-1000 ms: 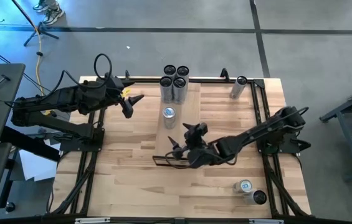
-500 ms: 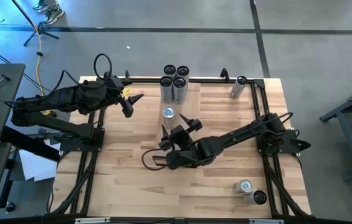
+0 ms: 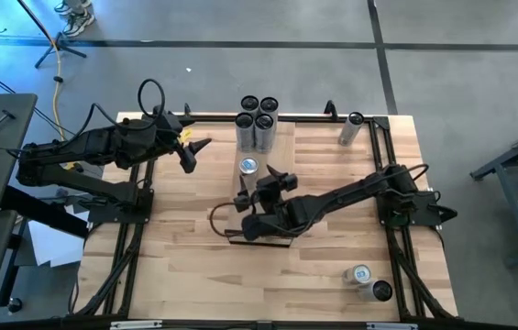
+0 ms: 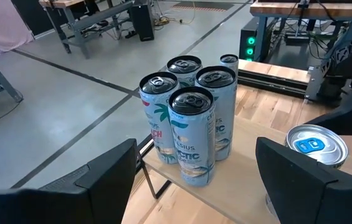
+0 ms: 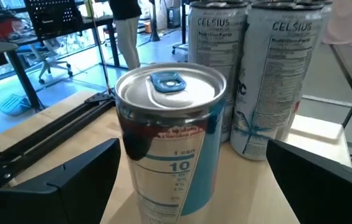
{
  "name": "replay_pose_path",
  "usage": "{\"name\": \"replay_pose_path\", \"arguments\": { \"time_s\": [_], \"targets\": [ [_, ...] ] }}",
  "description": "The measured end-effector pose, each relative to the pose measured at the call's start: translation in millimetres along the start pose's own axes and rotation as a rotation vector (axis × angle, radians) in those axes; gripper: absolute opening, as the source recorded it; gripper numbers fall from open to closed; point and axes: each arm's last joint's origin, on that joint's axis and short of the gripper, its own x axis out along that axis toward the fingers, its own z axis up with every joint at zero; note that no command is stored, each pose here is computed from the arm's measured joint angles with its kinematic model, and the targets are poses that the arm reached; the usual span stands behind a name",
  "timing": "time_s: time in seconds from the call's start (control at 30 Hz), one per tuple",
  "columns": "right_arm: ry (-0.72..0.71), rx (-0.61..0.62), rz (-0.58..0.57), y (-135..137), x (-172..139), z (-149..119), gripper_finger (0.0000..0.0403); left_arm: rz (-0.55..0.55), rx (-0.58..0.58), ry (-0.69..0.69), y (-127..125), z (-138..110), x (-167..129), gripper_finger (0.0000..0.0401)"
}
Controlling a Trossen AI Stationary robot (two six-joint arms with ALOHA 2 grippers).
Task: Place canned beverage on shelf
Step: Put the top blue soda can on the shelf
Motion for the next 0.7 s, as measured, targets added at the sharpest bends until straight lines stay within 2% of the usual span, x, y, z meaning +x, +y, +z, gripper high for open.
{"name": "replay_pose_path", "arguments": {
  "time_s": [0.4, 0.5, 0.7],
  "targets": [
    [0.028, 0.024, -0.009, -3, 16, 4, 0.0379, 0.000, 0.017, -0.001, 0, 0, 0, 0.0296],
    [0.049, 0.025, 0.002, -3, 18, 3, 0.0351, 0.000, 0.019, -0.001, 0, 0, 0, 0.0296],
    [0.055, 0.008, -0.009, -5, 21, 3, 0.0268, -0.001, 0.025, 0.000, 0, 0, 0, 0.0296]
  ]
}}
